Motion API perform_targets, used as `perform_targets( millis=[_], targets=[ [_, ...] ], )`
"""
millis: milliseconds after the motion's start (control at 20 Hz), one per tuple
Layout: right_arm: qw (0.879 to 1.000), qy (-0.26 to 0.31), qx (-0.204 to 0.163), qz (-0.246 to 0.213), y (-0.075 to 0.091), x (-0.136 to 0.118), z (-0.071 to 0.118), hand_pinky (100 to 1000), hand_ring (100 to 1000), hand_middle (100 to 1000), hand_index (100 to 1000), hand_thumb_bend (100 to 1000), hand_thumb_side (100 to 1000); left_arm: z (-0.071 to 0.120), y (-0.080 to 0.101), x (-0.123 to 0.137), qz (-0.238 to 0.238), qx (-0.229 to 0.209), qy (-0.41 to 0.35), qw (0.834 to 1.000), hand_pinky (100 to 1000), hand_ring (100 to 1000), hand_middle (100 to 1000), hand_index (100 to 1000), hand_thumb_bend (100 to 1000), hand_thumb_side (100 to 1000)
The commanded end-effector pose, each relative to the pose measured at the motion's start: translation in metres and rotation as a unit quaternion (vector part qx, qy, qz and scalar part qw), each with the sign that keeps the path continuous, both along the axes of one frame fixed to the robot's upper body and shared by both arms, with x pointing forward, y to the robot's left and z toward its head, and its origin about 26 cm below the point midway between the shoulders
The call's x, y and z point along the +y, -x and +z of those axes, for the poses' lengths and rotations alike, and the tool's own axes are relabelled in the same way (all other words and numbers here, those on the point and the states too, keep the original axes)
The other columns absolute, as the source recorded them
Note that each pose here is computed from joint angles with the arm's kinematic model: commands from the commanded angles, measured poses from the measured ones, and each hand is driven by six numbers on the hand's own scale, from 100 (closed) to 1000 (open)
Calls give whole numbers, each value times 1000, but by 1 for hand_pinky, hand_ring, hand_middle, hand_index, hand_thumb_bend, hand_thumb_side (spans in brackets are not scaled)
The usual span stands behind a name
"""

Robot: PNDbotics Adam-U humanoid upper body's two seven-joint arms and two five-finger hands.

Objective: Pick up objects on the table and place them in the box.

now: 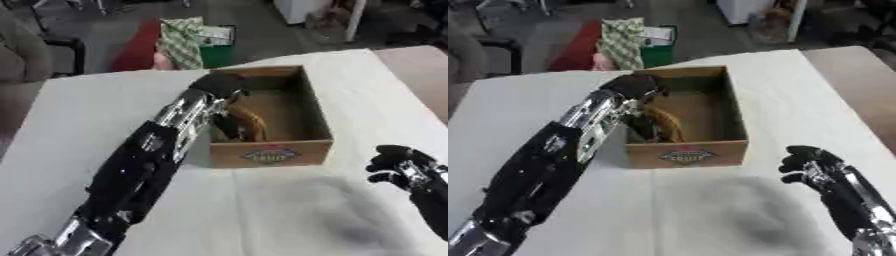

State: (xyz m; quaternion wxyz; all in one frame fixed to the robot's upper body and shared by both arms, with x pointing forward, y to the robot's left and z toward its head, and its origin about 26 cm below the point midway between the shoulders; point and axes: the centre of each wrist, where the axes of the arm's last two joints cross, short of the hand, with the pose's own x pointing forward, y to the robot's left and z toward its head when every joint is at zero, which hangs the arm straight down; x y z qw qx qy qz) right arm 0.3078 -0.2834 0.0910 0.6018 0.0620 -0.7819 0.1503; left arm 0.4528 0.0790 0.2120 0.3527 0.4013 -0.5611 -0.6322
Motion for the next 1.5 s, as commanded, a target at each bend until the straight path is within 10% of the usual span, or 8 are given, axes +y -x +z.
perform_targets(
  millis=[50,900,1500],
  targets=[
    [1000,1,-13,1,-1,-2,9,632,675,606,759,100,574,23,4,3,-8,-54,16,998,847,862,851,866,992,739],
    [1000,0,-12,-3,0,-4,8,633,675,606,759,100,573,43,13,9,-15,-116,40,992,810,821,813,849,771,626],
    [999,-4,-18,-32,2,-12,8,633,674,606,759,100,571,52,47,129,99,-220,236,941,640,676,684,740,266,538]
  ],
)
